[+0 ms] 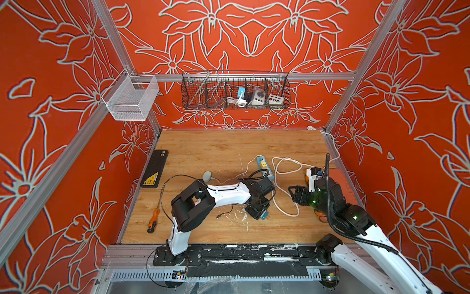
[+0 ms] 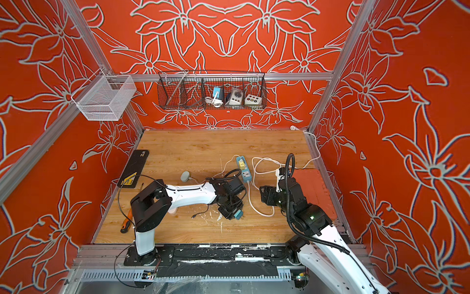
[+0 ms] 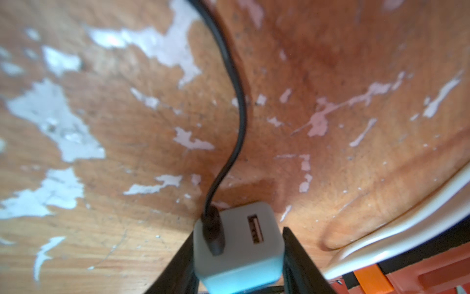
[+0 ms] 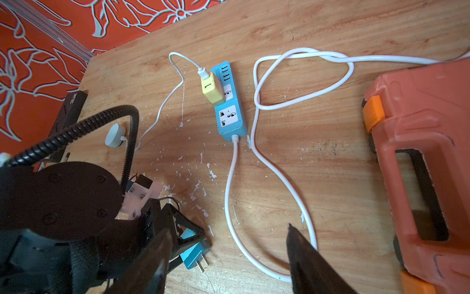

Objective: Charge the bluetooth headset
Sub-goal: Pick up the plug from the center of the board.

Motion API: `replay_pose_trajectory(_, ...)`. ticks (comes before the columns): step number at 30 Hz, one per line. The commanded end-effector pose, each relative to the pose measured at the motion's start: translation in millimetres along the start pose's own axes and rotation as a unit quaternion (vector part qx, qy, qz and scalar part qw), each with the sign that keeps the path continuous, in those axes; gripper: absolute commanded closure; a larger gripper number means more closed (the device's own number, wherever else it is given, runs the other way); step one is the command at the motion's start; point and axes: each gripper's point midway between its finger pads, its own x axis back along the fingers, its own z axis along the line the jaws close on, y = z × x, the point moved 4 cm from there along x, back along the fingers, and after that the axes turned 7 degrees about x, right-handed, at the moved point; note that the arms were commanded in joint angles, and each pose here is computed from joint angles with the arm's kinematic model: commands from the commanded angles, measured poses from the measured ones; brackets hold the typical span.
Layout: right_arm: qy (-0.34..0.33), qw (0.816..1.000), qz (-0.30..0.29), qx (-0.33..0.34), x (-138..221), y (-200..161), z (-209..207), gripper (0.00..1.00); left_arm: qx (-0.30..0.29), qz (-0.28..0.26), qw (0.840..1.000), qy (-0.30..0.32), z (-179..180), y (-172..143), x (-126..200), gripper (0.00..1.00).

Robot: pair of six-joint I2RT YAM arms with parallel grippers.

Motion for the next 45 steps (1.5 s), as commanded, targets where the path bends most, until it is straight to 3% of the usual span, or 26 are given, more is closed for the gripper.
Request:
replay_pose_trajectory(1,0.004,1.000,-0.002,-0.007,-3.4,-1.2,-0.1,0.28,0.010,-0.049,0.998,0.040,22.7,24.7,-6.3,0.55)
replay_pose_trajectory(4,0.004,1.000,0.004,-0.008,-5.5,-3.6,-0.4,0.28,-0.007,-0.048,0.998,0.030,18.4,24.0,-0.5,0.59)
replay_pose_trajectory(12,0.013,1.000,0.018,-0.012,-7.9,-7.5,2.2,0.28,-0.110,-0.056,0.992,-0.015,-0.4,25.2,41.7,0.60)
replay_pose_trajectory(24,0.055,0.997,0.046,-0.013,-12.0,-10.0,15.8,0.31,-0.305,-0.012,0.949,-0.076,-1.7,25.7,110.7,0.60)
replay_pose_trajectory(28,0.086,0.994,0.060,-0.007,-11.3,-6.7,27.0,0.34,-0.375,-0.006,0.923,-0.091,-0.6,19.6,135.8,0.60)
replay_pose_trajectory(33,0.146,0.986,0.077,-0.003,-7.3,1.9,48.3,0.36,-0.454,-0.046,0.886,-0.082,8.2,25.7,164.2,0.60)
replay_pose_trajectory(45,0.295,0.944,0.147,-0.004,-0.3,20.9,101.0,0.39,-0.618,-0.099,0.774,-0.100,34.5,28.8,200.6,0.62)
